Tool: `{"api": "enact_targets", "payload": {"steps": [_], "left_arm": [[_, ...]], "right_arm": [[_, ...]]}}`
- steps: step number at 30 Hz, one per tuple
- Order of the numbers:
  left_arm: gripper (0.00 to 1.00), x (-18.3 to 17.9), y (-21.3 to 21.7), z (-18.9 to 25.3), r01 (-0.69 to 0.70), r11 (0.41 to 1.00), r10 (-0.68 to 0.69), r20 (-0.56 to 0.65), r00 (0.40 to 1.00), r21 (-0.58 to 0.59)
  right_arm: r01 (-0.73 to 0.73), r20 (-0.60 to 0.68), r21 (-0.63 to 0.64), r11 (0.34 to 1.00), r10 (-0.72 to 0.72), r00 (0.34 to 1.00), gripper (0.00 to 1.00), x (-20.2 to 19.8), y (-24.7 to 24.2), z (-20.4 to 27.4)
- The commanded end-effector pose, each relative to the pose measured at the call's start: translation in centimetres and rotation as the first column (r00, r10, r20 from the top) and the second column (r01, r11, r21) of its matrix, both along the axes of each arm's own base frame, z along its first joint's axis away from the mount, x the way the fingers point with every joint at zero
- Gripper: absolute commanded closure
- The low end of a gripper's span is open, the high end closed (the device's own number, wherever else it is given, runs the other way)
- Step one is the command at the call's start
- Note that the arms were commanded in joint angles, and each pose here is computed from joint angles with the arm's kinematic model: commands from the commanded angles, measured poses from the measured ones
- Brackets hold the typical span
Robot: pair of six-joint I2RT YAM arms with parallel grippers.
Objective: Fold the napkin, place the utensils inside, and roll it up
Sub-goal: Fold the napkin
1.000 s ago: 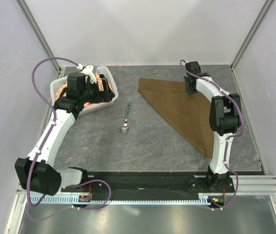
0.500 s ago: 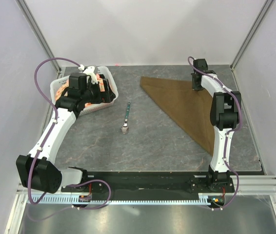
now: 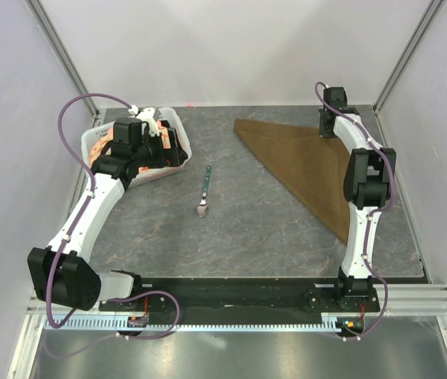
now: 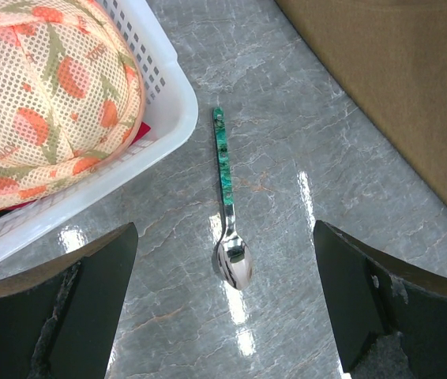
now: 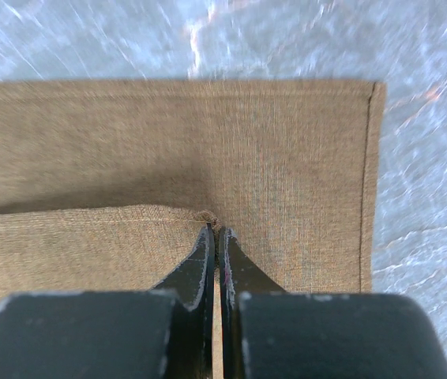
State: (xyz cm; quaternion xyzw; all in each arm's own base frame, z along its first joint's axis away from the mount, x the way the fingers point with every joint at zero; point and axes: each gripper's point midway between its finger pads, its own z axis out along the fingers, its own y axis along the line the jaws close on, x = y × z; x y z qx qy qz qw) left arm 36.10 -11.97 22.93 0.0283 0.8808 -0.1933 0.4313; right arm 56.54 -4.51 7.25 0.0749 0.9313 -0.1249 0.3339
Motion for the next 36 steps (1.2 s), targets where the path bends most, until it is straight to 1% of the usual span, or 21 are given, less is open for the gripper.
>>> {"api": "enact_targets", "payload": {"steps": [1,4,5,7,13,16,25,36], "left_arm": [[0.0,0.6,-0.2,0.7,0.004,1.0,-0.003,0.031,1.0,-0.024],[0.0,0.6,-0.2,0.6,0.003,1.0,-0.002,0.028,1.0,-0.023],[0.0,0.6,-0.2,0.6,0.004,1.0,-0.003,0.028,1.0,-0.024],[0.0,0.7,-0.2,0.6,0.002,1.0,-0.001,0.03,1.0,-0.023],[0.0,0.6,-0.3,0.8,0.009,1.0,-0.008,0.031,0.999,-0.029],[0.0,0.5,-0.4,0.9,0.009,0.999,-0.008,0.034,0.999,-0.032],[0.0,0.5,-0.4,1.1,0.011,0.999,-0.01,0.039,0.999,-0.036],[0.0,0.5,-0.4,0.8,0.012,0.999,-0.011,0.03,1.0,-0.035]], "right_arm": [[-0.003,0.063,-0.015,1.0,0.004,0.998,1.0,1.6,-0.2,2.6],[0.0,0.06,-0.017,1.0,0.001,0.998,1.0,1.7,-0.2,2.8],[0.026,0.056,-0.017,1.0,-0.025,0.998,1.0,1.4,-1.7,2.9],[0.028,0.057,-0.019,0.999,-0.027,0.998,1.0,1.2,-1.9,3.2],[0.036,0.104,-0.029,0.999,-0.033,0.994,1.0,1.3,-2.3,5.8],[0.042,0.111,-0.033,0.999,-0.038,0.993,1.0,1.4,-2.8,6.3],[0.056,0.068,-0.037,0.998,-0.053,0.996,1.0,1.6,-4.0,4.2],[0.083,0.084,-0.033,0.996,-0.08,0.993,1.0,2.9,-5.3,3.5]]}}
